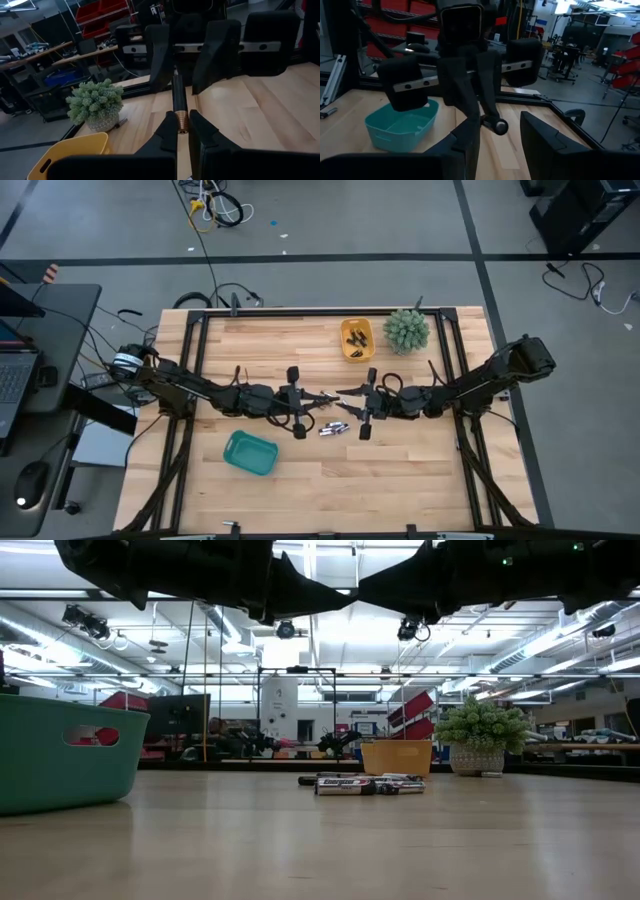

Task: Sort batteries
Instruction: Put the black battery into the yellow bin

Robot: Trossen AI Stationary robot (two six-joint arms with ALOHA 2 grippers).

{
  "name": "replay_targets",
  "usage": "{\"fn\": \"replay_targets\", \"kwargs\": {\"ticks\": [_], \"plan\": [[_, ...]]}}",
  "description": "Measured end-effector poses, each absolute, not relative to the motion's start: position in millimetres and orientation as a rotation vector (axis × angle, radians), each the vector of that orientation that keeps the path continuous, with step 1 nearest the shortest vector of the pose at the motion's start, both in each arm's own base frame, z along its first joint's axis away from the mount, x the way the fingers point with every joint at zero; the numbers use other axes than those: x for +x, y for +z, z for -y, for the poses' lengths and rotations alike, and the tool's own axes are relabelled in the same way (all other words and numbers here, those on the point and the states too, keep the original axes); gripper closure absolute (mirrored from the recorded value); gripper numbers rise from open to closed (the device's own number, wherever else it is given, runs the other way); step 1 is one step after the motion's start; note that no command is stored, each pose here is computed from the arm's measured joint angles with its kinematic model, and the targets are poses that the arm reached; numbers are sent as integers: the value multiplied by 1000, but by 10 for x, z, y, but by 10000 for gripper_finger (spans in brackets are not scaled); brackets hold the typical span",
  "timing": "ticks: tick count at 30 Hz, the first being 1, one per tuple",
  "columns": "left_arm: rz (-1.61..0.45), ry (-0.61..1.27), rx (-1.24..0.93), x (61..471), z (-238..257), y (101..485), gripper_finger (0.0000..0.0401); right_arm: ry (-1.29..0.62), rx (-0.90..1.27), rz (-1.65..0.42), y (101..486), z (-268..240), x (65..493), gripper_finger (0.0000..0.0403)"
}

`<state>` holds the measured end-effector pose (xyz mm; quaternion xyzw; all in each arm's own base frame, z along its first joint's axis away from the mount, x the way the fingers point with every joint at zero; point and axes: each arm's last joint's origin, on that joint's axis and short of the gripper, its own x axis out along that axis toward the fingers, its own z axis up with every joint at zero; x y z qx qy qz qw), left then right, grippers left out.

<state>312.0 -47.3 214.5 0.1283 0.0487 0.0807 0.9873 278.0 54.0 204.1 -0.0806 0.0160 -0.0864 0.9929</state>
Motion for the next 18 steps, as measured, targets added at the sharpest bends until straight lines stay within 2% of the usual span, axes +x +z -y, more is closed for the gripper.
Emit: {"fn": "replay_targets", "kwargs": {"ticks": [18], "plan": [[-86,171,272,3121,471,2159,395,-168,-160,-47,2054,-515,2809,307]]}}
